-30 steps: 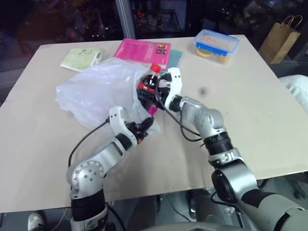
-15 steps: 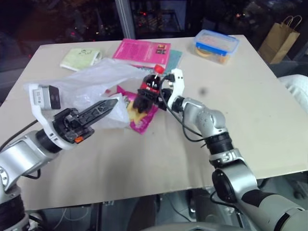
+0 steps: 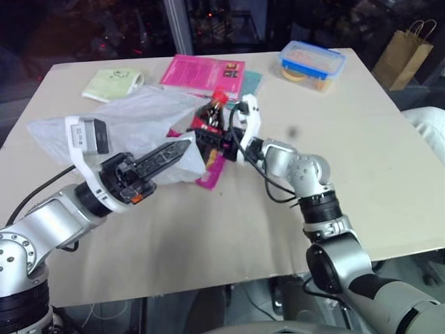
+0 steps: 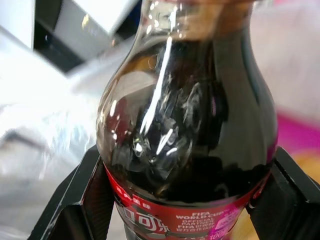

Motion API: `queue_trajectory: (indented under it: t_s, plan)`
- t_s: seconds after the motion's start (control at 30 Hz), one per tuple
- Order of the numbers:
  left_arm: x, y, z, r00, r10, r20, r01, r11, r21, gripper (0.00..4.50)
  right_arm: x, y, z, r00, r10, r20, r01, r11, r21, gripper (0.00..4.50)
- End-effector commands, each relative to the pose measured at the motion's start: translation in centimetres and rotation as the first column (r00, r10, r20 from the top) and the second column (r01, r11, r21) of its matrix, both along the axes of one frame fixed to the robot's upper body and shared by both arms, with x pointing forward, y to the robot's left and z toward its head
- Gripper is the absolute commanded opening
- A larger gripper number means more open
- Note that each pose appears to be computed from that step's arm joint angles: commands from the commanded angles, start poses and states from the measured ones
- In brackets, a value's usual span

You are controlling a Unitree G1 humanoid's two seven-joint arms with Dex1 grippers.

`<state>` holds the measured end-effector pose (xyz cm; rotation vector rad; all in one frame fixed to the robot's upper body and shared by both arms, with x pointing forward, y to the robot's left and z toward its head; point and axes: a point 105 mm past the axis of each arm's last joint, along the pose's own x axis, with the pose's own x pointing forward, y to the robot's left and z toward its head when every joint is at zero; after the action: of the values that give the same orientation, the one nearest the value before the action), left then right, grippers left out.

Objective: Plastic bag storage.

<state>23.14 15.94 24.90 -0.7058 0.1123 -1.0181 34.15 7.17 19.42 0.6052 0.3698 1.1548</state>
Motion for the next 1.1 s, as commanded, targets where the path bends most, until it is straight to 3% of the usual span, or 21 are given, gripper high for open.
queue_trajectory:
  t_s: [0.03, 0.17, 0.43, 0.6, 0.67, 0.73, 0.83, 1.1]
  plan:
    - [-0.4, -0.6, 1.1, 0.999, -0.012, 0.045, 0.012, 1.000, -0.001, 0.00, -2.3, 2.9, 2.0, 0.979, 0.160, -0.126, -0.136, 0.975, 0.178, 3.01]
    - [-0.6, -1.0, 0.8, 0.999, -0.016, 0.036, 0.016, 1.000, 0.015, 0.00, -2.0, 2.2, 1.6, 0.964, 0.188, -0.187, -0.153, 0.971, 0.186, 3.01]
    - [-2.0, -2.3, -0.2, 0.997, -0.076, 0.018, 0.075, 0.994, 0.085, 0.00, -3.9, 2.8, 1.7, 0.914, 0.326, -0.242, -0.284, 0.939, 0.193, 3.01]
    - [-3.7, -3.0, -1.5, 0.995, -0.096, -0.017, 0.098, 0.987, 0.127, 0.00, -4.0, 7.1, 2.2, 0.895, 0.369, -0.252, -0.333, 0.926, 0.175, 3.01]
    - [-3.9, -3.0, -1.6, 0.997, -0.070, -0.021, 0.072, 0.991, 0.115, 0.00, -3.3, 9.6, 3.0, 0.921, 0.318, -0.226, -0.277, 0.940, 0.199, 3.01]
    - [-4.0, -3.1, -1.6, 0.999, -0.044, -0.022, 0.046, 0.994, 0.096, 0.00, -3.0, 11.6, 2.1, 0.958, 0.248, -0.142, -0.236, 0.967, 0.098, 3.01]
    - [-3.6, -3.0, -1.1, 1.000, -0.002, -0.006, 0.002, 0.998, 0.058, 0.00, -3.9, 11.7, 3.4, 0.934, 0.344, -0.100, -0.324, 0.931, 0.170, 4.30]
    - [-2.6, -2.6, -0.9, 1.000, 0.006, -0.008, -0.006, 1.000, 0.016, 0.00, -1.4, 6.8, 1.1, 0.952, 0.306, 0.024, -0.305, 0.952, -0.012, 4.41]
